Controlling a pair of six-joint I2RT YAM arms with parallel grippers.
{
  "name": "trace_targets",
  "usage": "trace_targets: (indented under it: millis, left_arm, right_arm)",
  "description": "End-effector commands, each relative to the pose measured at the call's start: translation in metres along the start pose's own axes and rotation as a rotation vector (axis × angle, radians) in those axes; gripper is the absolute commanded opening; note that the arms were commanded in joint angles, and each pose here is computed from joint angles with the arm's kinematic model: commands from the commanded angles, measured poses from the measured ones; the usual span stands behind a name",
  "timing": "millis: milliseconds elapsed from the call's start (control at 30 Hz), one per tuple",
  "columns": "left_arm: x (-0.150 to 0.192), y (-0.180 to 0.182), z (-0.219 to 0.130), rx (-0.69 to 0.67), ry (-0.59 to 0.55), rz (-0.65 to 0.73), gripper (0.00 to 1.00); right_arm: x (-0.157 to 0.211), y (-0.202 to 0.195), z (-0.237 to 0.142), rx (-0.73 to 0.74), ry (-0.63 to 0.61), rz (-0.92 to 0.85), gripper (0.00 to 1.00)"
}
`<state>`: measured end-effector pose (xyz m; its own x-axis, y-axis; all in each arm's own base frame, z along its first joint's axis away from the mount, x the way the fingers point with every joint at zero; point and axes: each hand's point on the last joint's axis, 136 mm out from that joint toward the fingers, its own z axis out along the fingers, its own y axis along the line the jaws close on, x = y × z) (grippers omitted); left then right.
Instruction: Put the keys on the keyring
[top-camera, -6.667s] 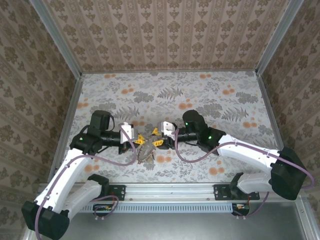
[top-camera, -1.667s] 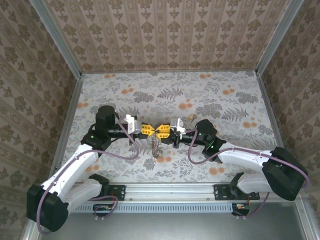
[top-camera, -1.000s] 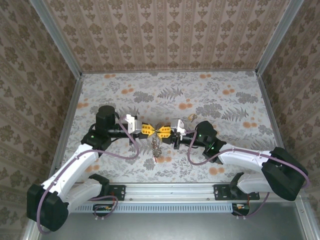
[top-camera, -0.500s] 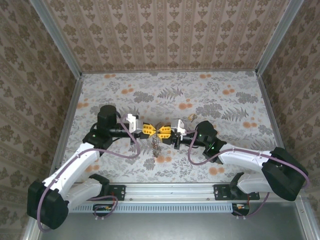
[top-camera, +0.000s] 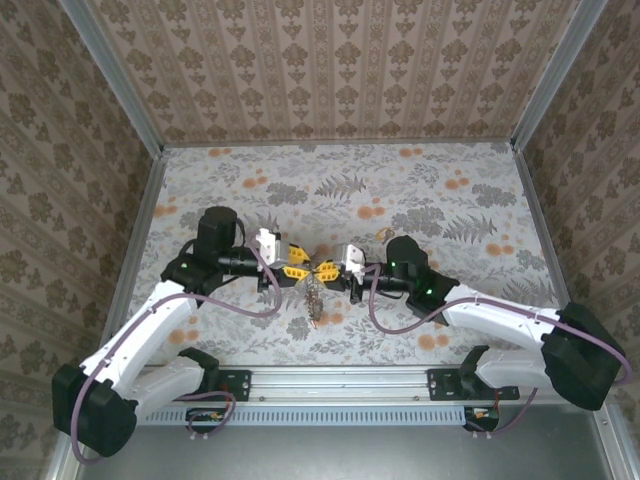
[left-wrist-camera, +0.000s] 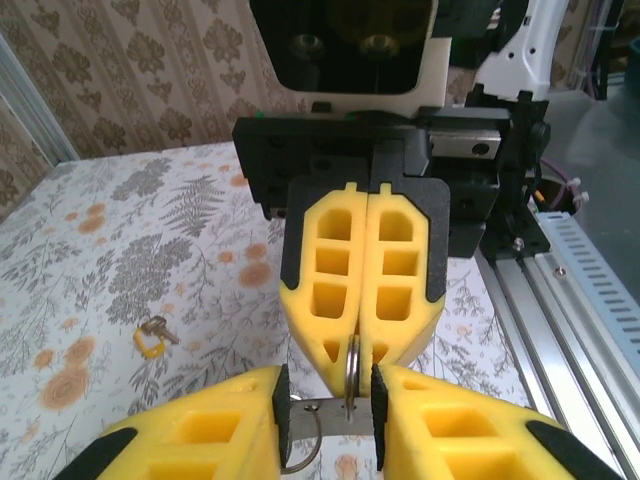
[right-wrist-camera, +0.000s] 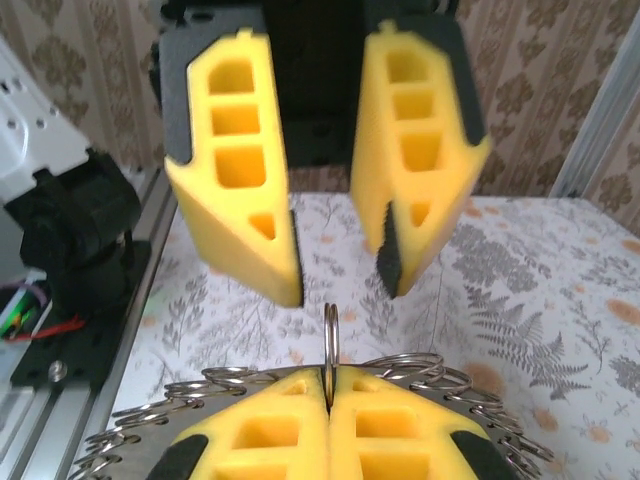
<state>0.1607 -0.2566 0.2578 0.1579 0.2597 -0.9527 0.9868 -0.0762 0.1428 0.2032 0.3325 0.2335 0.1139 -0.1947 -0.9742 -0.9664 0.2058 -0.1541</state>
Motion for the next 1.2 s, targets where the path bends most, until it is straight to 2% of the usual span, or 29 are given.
trace_targets:
  millis: [0,233,600,800,967,1033,1100,1167]
  left_arm:
    - [0.009,-0.009,-0.003,0.014,0.062,-0.021,0.34]
    - [0.012,-0.007,0.004,0.033,0.044,-0.043,0.35]
    - [0.023,-0.012,0.011,0.070,0.065,-0.066,0.34]
    - [0.024,-0.011,0.014,0.061,0.070,-0.051,0.21]
    - [0.028,-0.014,0.017,0.070,0.079,-0.045,0.17]
    - [0.031,-0.015,0.017,0.075,0.085,-0.050,0.12]
    - [0.031,-0.016,0.017,0.076,0.089,-0.051,0.00]
    - [0.031,-0.015,0.016,0.068,0.093,-0.046,0.00]
  right_arm:
    - [-0.001,0.004,-0.005,-0.021,0.082,-0.066,0.00]
    - [-0.001,0.003,0.001,-0.045,0.144,-0.051,0.00]
    - [-0.004,-0.002,0.004,-0.028,0.167,-0.046,0.00]
    - [-0.005,0.000,0.009,-0.061,0.164,-0.040,0.00]
    - [-0.010,-0.001,0.011,-0.059,0.143,-0.043,0.00]
    - [-0.011,0.000,0.010,-0.057,0.138,-0.045,0.00]
    - [-0.011,0.000,0.009,-0.058,0.135,-0.047,0.00]
    - [-0.012,0.001,0.008,-0.055,0.124,-0.049,0.00]
